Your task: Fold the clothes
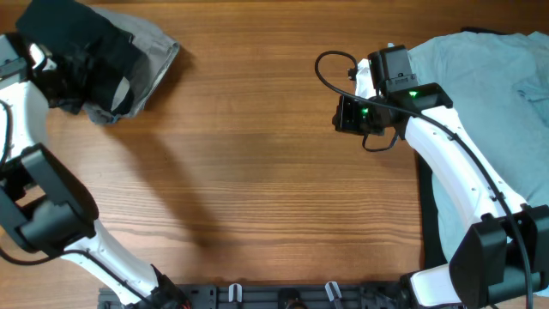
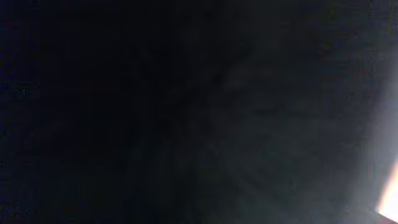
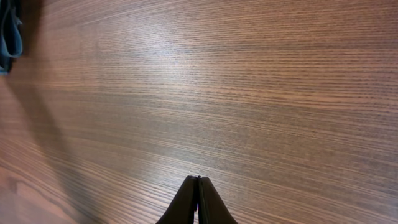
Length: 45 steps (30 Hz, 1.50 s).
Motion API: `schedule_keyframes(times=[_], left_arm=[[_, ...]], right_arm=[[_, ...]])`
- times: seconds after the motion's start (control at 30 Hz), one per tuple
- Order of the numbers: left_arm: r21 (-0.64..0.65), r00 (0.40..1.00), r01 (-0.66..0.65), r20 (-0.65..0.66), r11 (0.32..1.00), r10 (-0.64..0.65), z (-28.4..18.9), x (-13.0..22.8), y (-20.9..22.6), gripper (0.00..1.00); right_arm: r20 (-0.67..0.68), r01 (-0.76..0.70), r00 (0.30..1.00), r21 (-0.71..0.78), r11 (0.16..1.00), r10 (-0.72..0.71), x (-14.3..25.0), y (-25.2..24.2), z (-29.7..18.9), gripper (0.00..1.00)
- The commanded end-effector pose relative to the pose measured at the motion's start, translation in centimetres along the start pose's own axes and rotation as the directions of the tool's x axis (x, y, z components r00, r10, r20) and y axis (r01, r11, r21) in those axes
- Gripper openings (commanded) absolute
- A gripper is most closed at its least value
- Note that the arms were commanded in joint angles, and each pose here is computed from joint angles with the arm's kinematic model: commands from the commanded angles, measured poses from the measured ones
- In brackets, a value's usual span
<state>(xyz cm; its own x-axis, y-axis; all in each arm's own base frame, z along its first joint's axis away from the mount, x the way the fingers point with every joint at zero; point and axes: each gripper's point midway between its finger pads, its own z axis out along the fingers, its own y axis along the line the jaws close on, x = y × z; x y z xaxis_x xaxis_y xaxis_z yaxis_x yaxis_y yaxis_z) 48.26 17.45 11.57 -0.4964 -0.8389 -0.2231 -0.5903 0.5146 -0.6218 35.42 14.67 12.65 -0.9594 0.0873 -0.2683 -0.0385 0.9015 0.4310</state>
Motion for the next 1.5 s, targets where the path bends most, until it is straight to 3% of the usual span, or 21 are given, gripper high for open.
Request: schedule_keyframes(times=[0.0,0.03,0.07,0.1,0.13,0.17,0.23,0.27,0.3,0.53,0.8,0.83,0.9,0.97,1.0,1.03,1.27,1.4,1.47], left_arm=[[0.106,0.989,-0.119,0.094,0.987,0.109,-5.2,-1.4,-4.1,1.0],[0.112,0.984,-0.153,0.111,0.982,0.141,-5.6,-1.5,-4.6,0.88],[0.118,0.979,-0.18,0.122,0.977,0.165,-5.9,-1.5,-5.2,0.7],[0.122,0.976,-0.194,0.126,0.973,0.179,-5.8,-1.5,-5.5,0.41],[0.124,0.975,-0.2,0.124,0.972,0.185,-5.6,-1.3,-5.7,0.19],[0.127,0.974,-0.205,0.12,0.97,0.19,-5.3,-1.1,-5.9,0.04],[0.137,0.966,-0.242,0.124,0.961,0.226,-5.0,-0.7,-6.9,0.05],[0.14,0.96,-0.265,0.128,0.954,0.248,-4.9,-0.6,-7.2,0.17],[0.125,0.959,-0.266,0.131,0.956,0.25,-4.8,-0.5,-7.2,0.71],[-0.096,0.969,-0.216,0.104,0.972,0.226,-3.3,0.4,-3.3,0.96],[-0.165,0.979,-0.203,-0.006,0.965,0.205,0.4,2.3,0.3,0.98],[-0.17,0.979,-0.202,-0.005,0.965,0.204,0.5,2.2,0.4,0.98],[-0.164,0.977,-0.208,0.014,0.964,0.213,0.4,1.8,0.1,0.85],[-0.144,0.972,-0.22,0.049,0.965,0.229,0.1,1.0,-0.8,0.24],[-0.124,0.969,-0.23,0.066,0.965,0.239,-0.2,0.7,-1.5,0.08],[-0.074,0.964,-0.245,0.082,0.967,0.251,-0.8,0.4,-3.0,0.04],[0.232,0.913,-0.361,0.284,0.903,0.292,-7.7,-2.2,-16.3,0.04],[0.333,0.856,-0.475,0.391,0.815,0.339,-9.4,-1.5,-22.8,0.04],[0.34,0.848,-0.492,0.396,0.801,0.352,-8.7,-0.6,-23.9,0.04]], right_arm=[[0.012,-0.002,1.0,0.015,1.0,0.002,-0.3,-0.1,-0.2,0.05],[0.011,-0.003,1.0,0.015,1.0,0.003,-0.3,-0.1,-0.2,0.05],[0.011,-0.002,1.0,0.015,1.0,0.002,-0.3,-0.1,-0.2,0.05],[0.011,-0.002,1.0,0.015,1.0,0.002,-0.3,-0.1,-0.2,0.04],[0.011,-0.003,1.0,0.015,1.0,0.003,-0.3,-0.1,-0.2,0.05],[0.011,-0.003,1.0,0.015,1.0,0.003,-0.3,-0.1,-0.2,0.04],[0.009,-0.003,1.0,0.016,1.0,0.003,-0.3,-0.1,-0.2,0.04],[0.008,-0.003,1.0,0.016,1.0,0.003,-0.2,-0.1,-0.2,0.05],[0.006,-0.002,1.0,0.017,1.0,0.002,-0.2,-0.1,-0.2,0.04],[0.007,-0.002,1.0,0.025,1.0,0.002,-0.2,-0.3,-0.2,0.05],[0.005,-0.003,1.0,0.025,1.0,0.003,-0.1,-0.3,-0.2,0.05],[0.005,-0.003,1.0,0.025,1.0,0.003,-0.2,-0.3,-0.2,0.05],[0.006,-0.003,1.0,0.025,1.0,0.003,-0.2,-0.3,-0.2,0.05],[0.007,-0.003,1.0,0.024,1.0,0.002,-0.2,-0.3,-0.2,0.05],[0.007,-0.003,1.0,0.025,1.0,0.002,-0.2,-0.3,-0.2,0.06],[0.007,-0.002,1.0,0.025,1.0,0.002,-0.2,-0.3,-0.2,0.06],[0.004,-0.004,1.0,0.025,1.0,0.003,-0.1,-0.3,-0.2,0.06],[0.004,-0.004,1.0,0.025,1.0,0.004,-0.1,-0.3,-0.2,0.06],[0.004,-0.006,1.0,0.025,1.0,0.006,-0.1,-0.3,-0.2,0.06]])
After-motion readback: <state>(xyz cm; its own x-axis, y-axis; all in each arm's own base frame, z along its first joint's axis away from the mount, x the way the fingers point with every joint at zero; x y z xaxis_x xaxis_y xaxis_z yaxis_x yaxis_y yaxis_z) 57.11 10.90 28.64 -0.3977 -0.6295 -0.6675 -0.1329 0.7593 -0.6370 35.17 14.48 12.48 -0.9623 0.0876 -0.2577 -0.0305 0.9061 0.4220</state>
